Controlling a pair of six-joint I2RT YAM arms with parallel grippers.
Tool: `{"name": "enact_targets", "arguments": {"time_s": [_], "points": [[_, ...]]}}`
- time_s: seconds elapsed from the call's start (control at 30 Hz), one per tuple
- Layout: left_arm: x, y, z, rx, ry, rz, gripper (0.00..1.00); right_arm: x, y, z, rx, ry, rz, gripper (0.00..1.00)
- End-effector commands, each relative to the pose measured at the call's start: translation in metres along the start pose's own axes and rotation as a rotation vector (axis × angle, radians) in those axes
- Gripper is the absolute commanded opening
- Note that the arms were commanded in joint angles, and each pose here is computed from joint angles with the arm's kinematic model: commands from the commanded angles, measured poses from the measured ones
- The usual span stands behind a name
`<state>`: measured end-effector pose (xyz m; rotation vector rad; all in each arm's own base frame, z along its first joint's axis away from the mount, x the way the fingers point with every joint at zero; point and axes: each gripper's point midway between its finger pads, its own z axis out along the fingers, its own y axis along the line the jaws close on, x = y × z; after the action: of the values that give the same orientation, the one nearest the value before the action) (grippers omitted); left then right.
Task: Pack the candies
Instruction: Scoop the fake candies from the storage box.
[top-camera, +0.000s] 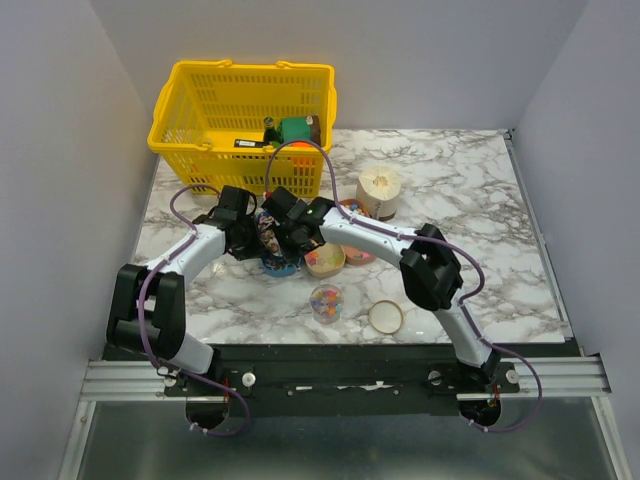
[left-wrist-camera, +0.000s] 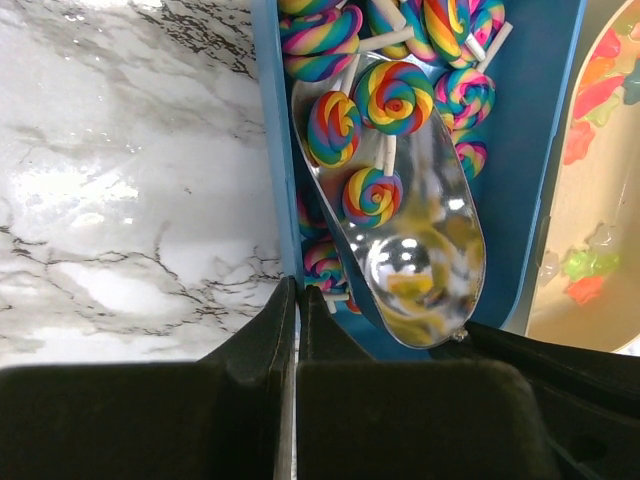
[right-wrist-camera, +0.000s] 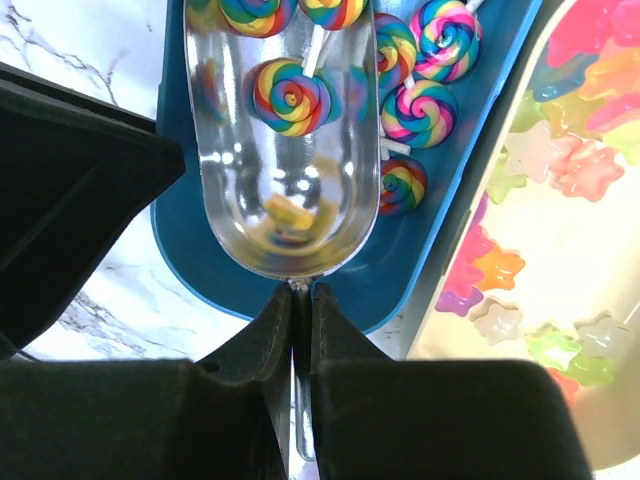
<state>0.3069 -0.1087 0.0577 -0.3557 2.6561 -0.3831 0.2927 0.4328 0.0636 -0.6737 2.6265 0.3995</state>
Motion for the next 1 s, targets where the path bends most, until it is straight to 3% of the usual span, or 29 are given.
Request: {"name": "enact_targets", "arguments": {"time_s": [0.0,0.2,0.6,0.8,0.97], "points": [[0.004,-0.001,-0.006,-0.013,0.032,0.002,0.03,0.003,-0.043,-0.005,0.177,-0.010,-0.005,0.01],[0.001,-0.002,-0.008,-0.011,0.023,0.003,0.06,-0.001,-0.042,-0.016,0.177,-0.030,-0.009,0.01],[-0.004,-0.005,-0.012,-0.002,0.007,0.005,0.24,0.001,-0.041,-0.023,0.173,-0.055,-0.049,0.01],[-0.002,-0.006,-0.010,0.005,0.016,0.012,0.22,-0.002,-0.028,-0.015,0.124,-0.035,-0.029,0.01],[0.003,-0.004,-0.007,0.003,0.037,0.019,0.19,0.002,-0.010,-0.018,0.090,0.088,0.062,0.01]]}}
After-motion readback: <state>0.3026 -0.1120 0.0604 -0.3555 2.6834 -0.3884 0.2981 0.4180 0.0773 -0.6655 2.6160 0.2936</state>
